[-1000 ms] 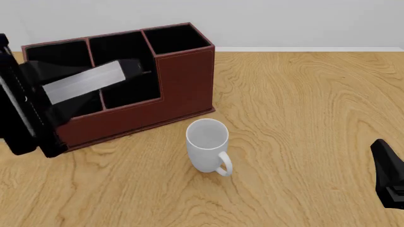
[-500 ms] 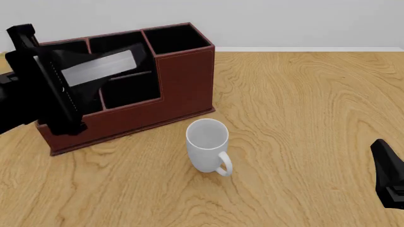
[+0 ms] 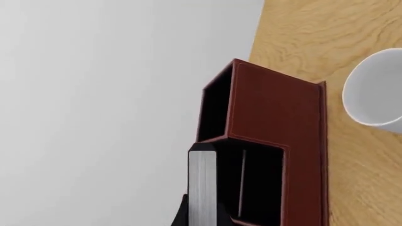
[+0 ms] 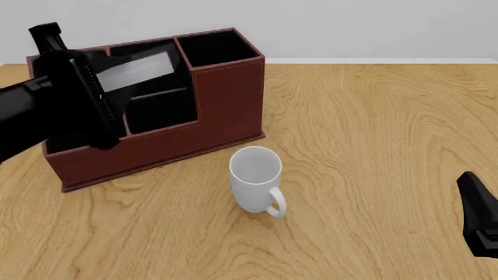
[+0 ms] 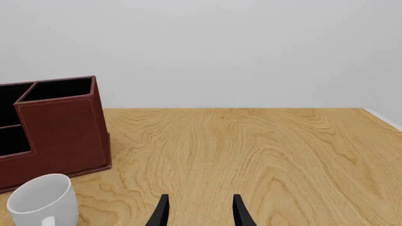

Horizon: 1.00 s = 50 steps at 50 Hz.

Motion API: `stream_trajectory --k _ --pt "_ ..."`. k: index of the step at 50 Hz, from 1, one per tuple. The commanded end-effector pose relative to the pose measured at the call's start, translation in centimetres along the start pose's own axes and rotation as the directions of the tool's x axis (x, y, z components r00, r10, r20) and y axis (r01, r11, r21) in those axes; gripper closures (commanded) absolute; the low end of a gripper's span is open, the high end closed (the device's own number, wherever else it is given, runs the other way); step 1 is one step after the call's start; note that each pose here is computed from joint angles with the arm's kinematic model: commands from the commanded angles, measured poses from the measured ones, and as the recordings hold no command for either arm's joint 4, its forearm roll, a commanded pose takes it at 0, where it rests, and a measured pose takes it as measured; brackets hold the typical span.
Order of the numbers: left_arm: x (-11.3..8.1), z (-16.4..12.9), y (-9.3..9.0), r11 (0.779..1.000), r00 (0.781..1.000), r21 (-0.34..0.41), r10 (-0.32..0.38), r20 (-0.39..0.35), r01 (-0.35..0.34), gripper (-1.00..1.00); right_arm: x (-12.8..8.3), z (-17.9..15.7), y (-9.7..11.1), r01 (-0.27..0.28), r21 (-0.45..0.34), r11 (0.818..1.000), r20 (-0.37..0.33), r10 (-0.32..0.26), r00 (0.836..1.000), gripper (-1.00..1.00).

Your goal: Pick up the book and place it in the front compartment of the caddy.

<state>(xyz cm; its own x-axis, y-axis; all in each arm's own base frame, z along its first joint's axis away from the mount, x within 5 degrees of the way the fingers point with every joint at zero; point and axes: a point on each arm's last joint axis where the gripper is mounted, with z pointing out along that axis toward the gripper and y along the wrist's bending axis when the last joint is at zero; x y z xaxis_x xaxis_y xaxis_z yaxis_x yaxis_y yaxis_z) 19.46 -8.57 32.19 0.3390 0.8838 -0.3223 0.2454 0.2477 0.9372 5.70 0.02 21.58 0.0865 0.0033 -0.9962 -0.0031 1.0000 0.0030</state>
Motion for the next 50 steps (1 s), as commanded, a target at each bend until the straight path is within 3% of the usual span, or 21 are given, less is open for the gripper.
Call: stream_trajectory --k 1,29,35,50 --pt "0.0 1.1 0.7 0.998 0.999 -0.037 0.052 0.002 -0.052 1.0 0.0 0.0 0.0 0.0 0.0 1.0 0.0 0.0 1.0 -1.0" --pt "2.1 3.2 0.1 0.997 0.995 -0.039 0.067 -0.07 -0.07 1.0 0.0 0.0 0.0 0.0 0.0 1.0 0.0 0.0 1.0 -1.0" --pt "2.2 3.5 -0.7 0.996 0.994 -0.031 0.08 -0.068 -0.083 1.0 0.0 0.0 0.0 0.0 0.0 1.0 0.0 0.0 1.0 -1.0" --pt "2.7 4.3 -0.7 0.998 0.995 -0.035 0.052 -0.083 -0.055 1.0 0.0 0.0 0.0 0.0 0.0 1.0 0.0 0.0 1.0 -1.0"
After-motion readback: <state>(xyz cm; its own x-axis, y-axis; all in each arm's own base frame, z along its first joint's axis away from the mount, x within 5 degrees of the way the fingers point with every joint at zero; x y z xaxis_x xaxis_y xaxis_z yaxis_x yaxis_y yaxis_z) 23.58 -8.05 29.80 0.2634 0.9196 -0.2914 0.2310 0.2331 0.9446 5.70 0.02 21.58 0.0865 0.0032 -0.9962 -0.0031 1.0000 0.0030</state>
